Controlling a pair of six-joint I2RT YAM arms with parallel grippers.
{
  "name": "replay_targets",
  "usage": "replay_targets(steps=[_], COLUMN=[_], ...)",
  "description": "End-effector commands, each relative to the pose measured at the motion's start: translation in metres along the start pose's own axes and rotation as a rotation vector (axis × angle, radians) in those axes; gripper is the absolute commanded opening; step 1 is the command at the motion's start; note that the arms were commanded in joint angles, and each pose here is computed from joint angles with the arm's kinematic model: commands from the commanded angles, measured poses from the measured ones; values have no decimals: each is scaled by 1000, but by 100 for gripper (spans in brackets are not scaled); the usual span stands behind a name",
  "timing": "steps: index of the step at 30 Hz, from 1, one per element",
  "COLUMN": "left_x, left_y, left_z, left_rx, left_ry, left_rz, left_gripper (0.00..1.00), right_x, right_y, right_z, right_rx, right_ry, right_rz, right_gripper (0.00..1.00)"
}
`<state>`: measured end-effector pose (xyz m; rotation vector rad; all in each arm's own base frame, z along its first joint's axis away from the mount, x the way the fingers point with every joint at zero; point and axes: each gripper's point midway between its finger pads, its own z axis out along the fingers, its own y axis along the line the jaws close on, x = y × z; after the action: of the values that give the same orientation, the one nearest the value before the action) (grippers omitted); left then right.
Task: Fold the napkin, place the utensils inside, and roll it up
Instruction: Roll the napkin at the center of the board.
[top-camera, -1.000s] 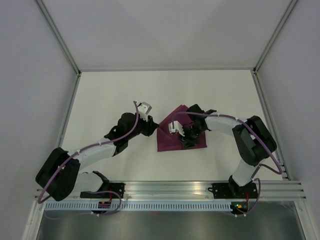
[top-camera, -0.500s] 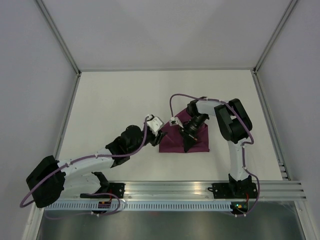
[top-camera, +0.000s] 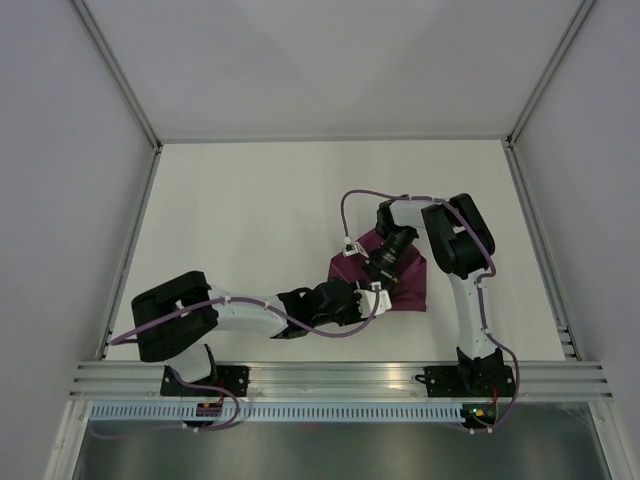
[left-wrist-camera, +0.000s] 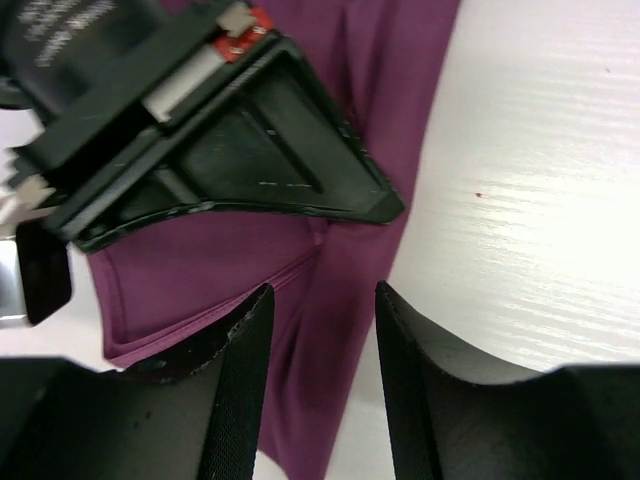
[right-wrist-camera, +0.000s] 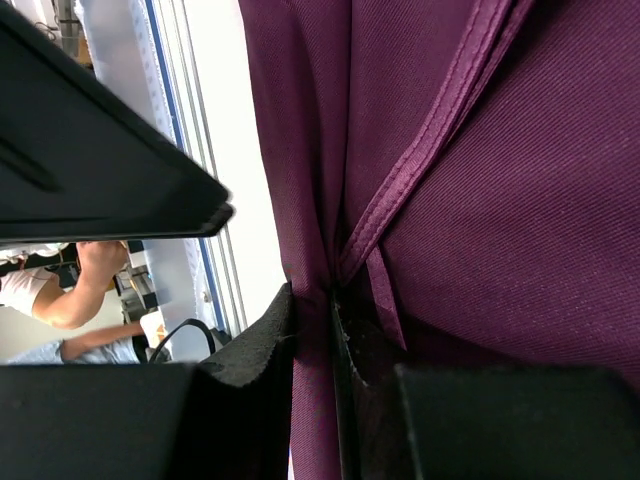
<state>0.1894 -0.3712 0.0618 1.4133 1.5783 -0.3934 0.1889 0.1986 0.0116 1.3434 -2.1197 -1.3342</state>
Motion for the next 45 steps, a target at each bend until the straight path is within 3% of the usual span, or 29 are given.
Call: replay_targets(steps=[1, 9, 36, 41, 45], left_x=[-11, -4, 33, 45, 52], left_y=[-8, -30, -30, -45, -59], left_z=[11, 29, 58, 61, 63], left_rx=[32, 93, 47, 128, 215], left_ry=[-24, -33, 54, 99, 151], left_rz=[88, 140, 300, 299, 278], left_gripper=[51, 54, 53, 47, 31], right_x=[11, 16, 24, 25, 24], right_y=[-52, -56, -62, -62, -62], right_z=[-1, -1, -2, -4, -6], right_rx=[140, 141, 131, 130, 133], right_ry=[73, 69, 55, 50, 45], right_rz=[-122, -101, -69, -68, -74], right_gripper=[0, 0, 1, 0, 0])
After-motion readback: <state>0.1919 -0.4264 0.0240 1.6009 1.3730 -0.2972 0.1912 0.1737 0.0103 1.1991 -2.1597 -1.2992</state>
